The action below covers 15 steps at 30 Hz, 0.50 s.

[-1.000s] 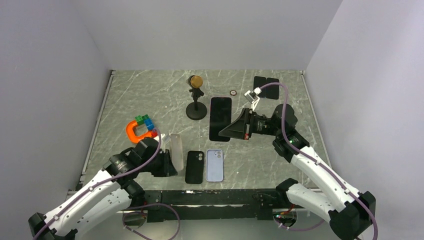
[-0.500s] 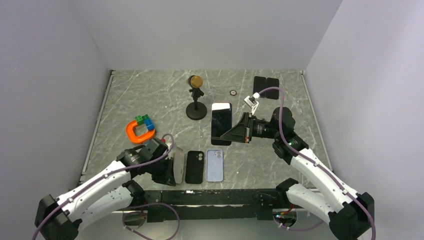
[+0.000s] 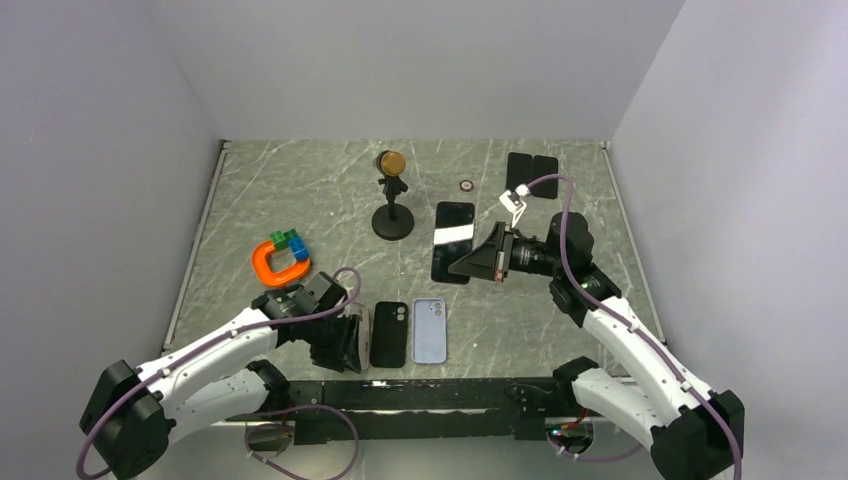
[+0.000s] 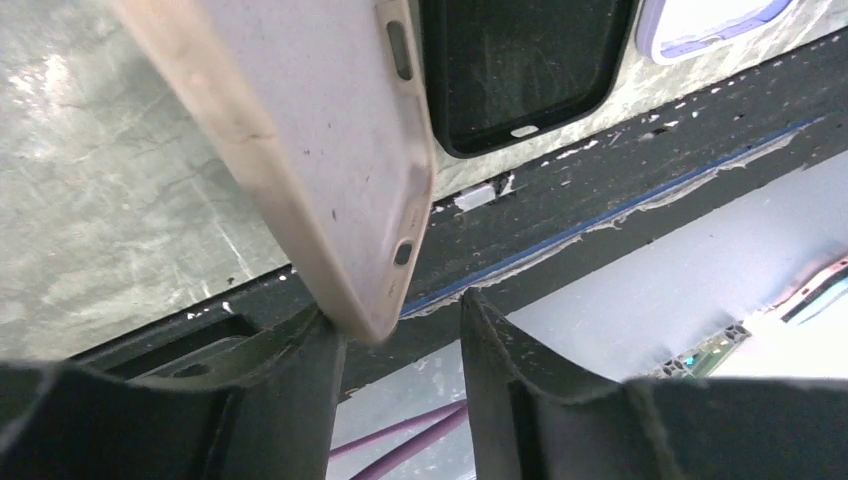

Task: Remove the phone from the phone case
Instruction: Place the phone case at the center of the board.

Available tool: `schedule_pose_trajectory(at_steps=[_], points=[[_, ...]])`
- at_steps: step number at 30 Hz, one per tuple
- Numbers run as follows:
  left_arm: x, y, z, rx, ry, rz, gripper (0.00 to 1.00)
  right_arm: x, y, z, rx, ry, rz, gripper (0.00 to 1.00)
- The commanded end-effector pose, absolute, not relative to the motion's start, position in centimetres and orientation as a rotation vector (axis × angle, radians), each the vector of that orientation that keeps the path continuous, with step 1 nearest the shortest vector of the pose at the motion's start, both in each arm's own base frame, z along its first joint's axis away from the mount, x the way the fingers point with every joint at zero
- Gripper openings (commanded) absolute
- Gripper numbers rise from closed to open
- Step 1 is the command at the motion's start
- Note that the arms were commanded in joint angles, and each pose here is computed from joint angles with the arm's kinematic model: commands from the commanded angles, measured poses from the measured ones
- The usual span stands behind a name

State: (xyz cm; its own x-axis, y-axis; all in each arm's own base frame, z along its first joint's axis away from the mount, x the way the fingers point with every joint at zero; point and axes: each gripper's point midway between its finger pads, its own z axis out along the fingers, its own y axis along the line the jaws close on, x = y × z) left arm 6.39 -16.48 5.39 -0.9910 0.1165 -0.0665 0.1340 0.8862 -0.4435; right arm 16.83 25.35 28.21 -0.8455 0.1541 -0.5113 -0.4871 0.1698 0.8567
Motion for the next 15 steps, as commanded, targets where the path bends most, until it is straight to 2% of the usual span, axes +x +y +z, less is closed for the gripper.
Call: schedule_pose_trajectory(at_steps=[1,4,7,11,15], points=[[8.2,-16.4,6.3,0.180,2.940,-0.659,0.55,20.7,22.8,26.9,-0.210,2.014,1.467,0.00],[8.9,-15.9,7.1,0.163,2.902,-0.613,0.73,24.6,20.1,24.4,-0.085,2.097,1.287,0.00],[9.3,-15.9,8.2,0.172,2.867,-0.618,0.97,28.4,17.0,21.2,0.001,2.206,1.046,0.00],[9.4,-15.9,9.2,0.177,2.823,-0.656,0.99,33.0,13.1,18.9,0.052,2.301,0.758,0.00],[9.6,-15.2,10.3,0.183,2.761,-0.644,0.99,37.1,8.6,17.4,0.142,2.350,0.635,0.00]])
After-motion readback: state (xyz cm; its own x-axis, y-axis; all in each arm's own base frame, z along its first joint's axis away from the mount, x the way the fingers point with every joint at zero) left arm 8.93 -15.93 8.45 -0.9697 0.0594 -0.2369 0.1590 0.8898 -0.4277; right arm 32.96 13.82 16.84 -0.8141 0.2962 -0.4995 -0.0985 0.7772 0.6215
